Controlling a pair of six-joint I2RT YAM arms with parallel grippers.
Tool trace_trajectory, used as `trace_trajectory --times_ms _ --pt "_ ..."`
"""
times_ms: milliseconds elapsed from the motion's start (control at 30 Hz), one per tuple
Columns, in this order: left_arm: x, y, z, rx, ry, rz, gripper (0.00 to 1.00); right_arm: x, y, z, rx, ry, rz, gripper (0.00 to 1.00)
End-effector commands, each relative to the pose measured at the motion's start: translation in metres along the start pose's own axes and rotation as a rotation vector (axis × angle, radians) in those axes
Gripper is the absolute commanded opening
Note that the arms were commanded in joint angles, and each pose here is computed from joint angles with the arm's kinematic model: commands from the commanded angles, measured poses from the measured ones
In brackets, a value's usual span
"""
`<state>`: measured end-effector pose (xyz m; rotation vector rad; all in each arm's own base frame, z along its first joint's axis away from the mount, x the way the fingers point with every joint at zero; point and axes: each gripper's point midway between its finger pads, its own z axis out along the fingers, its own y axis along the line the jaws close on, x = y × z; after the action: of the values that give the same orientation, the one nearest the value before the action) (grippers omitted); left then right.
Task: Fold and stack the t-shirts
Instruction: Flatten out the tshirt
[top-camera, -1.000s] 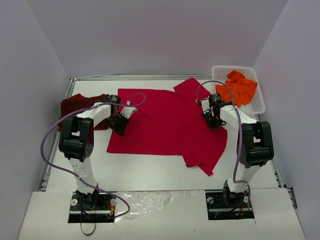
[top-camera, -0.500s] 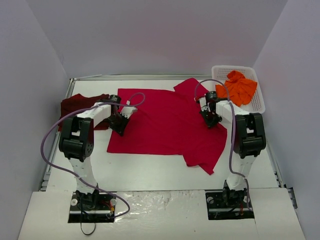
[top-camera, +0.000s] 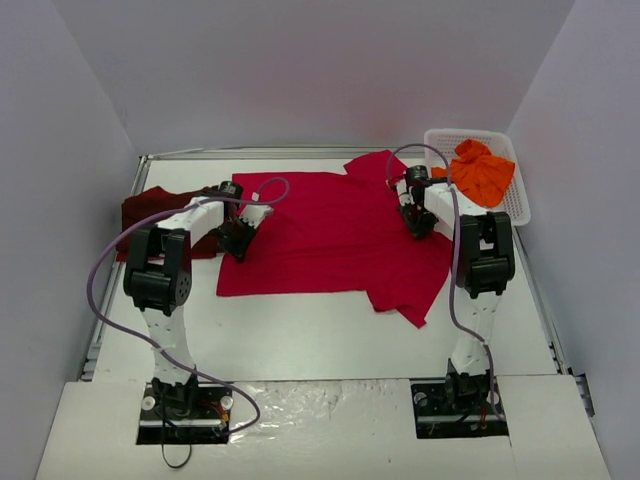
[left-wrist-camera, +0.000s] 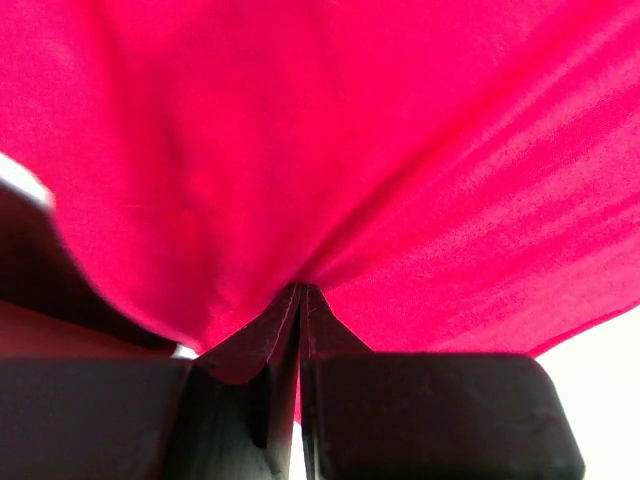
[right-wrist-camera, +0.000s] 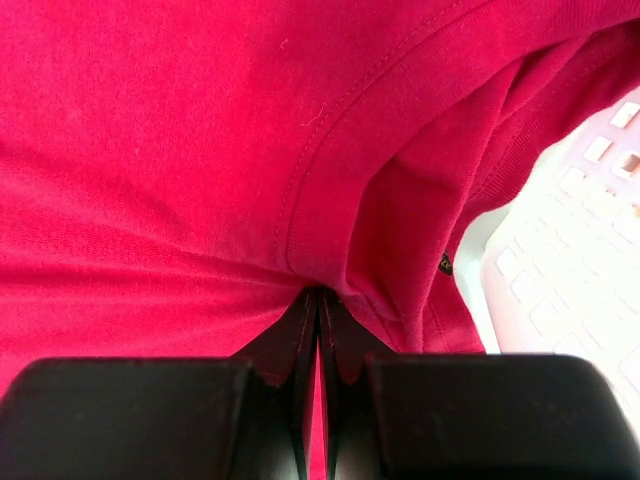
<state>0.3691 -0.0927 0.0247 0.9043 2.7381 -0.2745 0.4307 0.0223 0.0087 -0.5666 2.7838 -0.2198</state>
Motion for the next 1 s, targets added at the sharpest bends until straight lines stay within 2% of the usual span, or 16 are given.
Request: trace_trajectory --times_ms 0,133,367,500,567,700,733,833,900,933,967 --pt "0.0 0.038 0.005 -0.111 0.022 -0.029 0.02 0.013 0.003 0.024 -0.012 0.089 -0.014 0.0" --pt "-0.01 0.049 0.005 -0.121 0.013 -0.044 0.02 -0.004 -0.001 0.024 -0.013 0.067 -0.023 0.0" --pt "-0.022 0.033 -0.018 -0.085 -0.023 -0.022 0.02 -0.029 -0.002 -0.001 -0.032 0.001 -0.04 0.0" --pt "-0.03 0.016 -0.045 -0.06 -0.067 0.004 0.02 -0.045 0.002 -0.039 -0.05 -0.077 -0.06 0.0" --pt "-0.037 0.006 -0.067 -0.057 -0.106 0.021 0.02 -0.051 0.007 -0.061 -0.059 -0.113 -0.072 0.07" --pt "-0.049 -0.01 -0.109 -0.068 -0.187 0.047 0.03 -0.06 0.015 -0.103 -0.051 -0.185 -0.089 0.11" --pt "-0.052 -0.014 -0.127 -0.082 -0.222 0.06 0.06 -0.061 0.016 -0.111 -0.048 -0.2 -0.091 0.12" --pt "-0.055 -0.024 -0.159 -0.103 -0.285 0.093 0.26 -0.061 0.022 -0.142 -0.045 -0.249 -0.103 0.17" --pt "-0.048 -0.028 -0.166 -0.107 -0.288 0.121 0.28 -0.051 0.026 -0.157 -0.051 -0.257 -0.113 0.18" --pt "-0.042 -0.029 -0.17 -0.119 -0.281 0.13 0.33 -0.045 0.027 -0.159 -0.053 -0.252 -0.121 0.18" --pt "-0.03 -0.03 -0.161 -0.112 -0.245 0.136 0.33 -0.041 0.028 -0.168 -0.052 -0.267 -0.126 0.18"
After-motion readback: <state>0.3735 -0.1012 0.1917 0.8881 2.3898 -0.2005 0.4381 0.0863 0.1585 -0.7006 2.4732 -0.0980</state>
